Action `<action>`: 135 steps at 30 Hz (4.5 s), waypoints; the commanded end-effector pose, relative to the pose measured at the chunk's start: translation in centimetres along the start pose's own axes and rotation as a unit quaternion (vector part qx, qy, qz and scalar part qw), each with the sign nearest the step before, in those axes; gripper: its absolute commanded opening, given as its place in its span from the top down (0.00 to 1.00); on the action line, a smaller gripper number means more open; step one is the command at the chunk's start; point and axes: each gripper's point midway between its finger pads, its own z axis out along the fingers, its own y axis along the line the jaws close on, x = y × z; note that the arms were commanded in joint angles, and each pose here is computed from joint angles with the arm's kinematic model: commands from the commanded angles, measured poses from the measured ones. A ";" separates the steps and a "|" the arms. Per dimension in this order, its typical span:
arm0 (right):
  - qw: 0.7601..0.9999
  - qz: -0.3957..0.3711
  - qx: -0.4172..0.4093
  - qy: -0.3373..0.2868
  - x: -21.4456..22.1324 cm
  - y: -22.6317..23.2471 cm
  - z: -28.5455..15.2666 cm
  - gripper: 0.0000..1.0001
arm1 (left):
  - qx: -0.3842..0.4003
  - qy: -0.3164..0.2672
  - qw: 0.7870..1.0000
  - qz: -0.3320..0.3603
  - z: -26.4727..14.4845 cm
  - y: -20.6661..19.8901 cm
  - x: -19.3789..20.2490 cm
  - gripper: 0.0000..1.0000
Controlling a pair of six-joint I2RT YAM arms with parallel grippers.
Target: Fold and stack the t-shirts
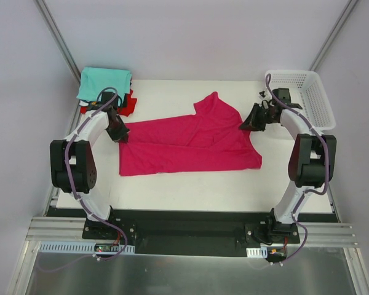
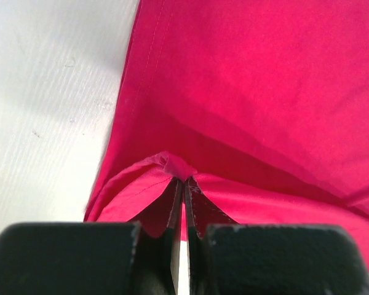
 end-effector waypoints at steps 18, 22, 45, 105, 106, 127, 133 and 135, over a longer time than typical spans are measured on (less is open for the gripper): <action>0.997 -0.056 -0.010 -0.055 3.0 4.7 -8.1 0.99 | 0.037 -0.059 0.998 0.007 -9.1 1.2 1.5 1.00; 0.997 -0.056 -0.009 -0.056 4.9 4.6 -8.8 0.99 | 0.048 -0.059 0.997 0.004 -9.9 1.6 2.8 1.00; 0.989 -0.092 -0.012 -0.111 12.9 7.1 -16.4 0.99 | 0.093 -0.090 0.991 0.016 -16.5 3.9 8.6 1.00; 0.993 -0.083 0.003 -0.080 2.9 6.0 -10.4 0.99 | -0.043 -0.053 0.998 -0.010 -10.8 6.8 9.3 1.00; 0.994 -0.087 0.001 -0.072 3.0 6.3 -9.8 0.99 | -0.050 -0.052 0.997 -0.010 -10.6 7.0 9.1 1.00; 0.993 -0.097 0.000 -0.064 -2.3 7.6 -6.6 0.99 | -0.066 -0.039 0.997 -0.013 -8.7 7.0 7.8 1.00; 0.993 -0.098 -0.001 -0.059 -3.2 7.7 -5.4 0.99 | -0.071 -0.038 0.997 -0.009 -8.2 6.4 6.3 1.00; 0.994 -0.098 0.000 -0.057 -3.4 7.7 -5.1 0.99 | -0.075 -0.036 0.997 -0.009 -7.8 6.1 5.7 1.00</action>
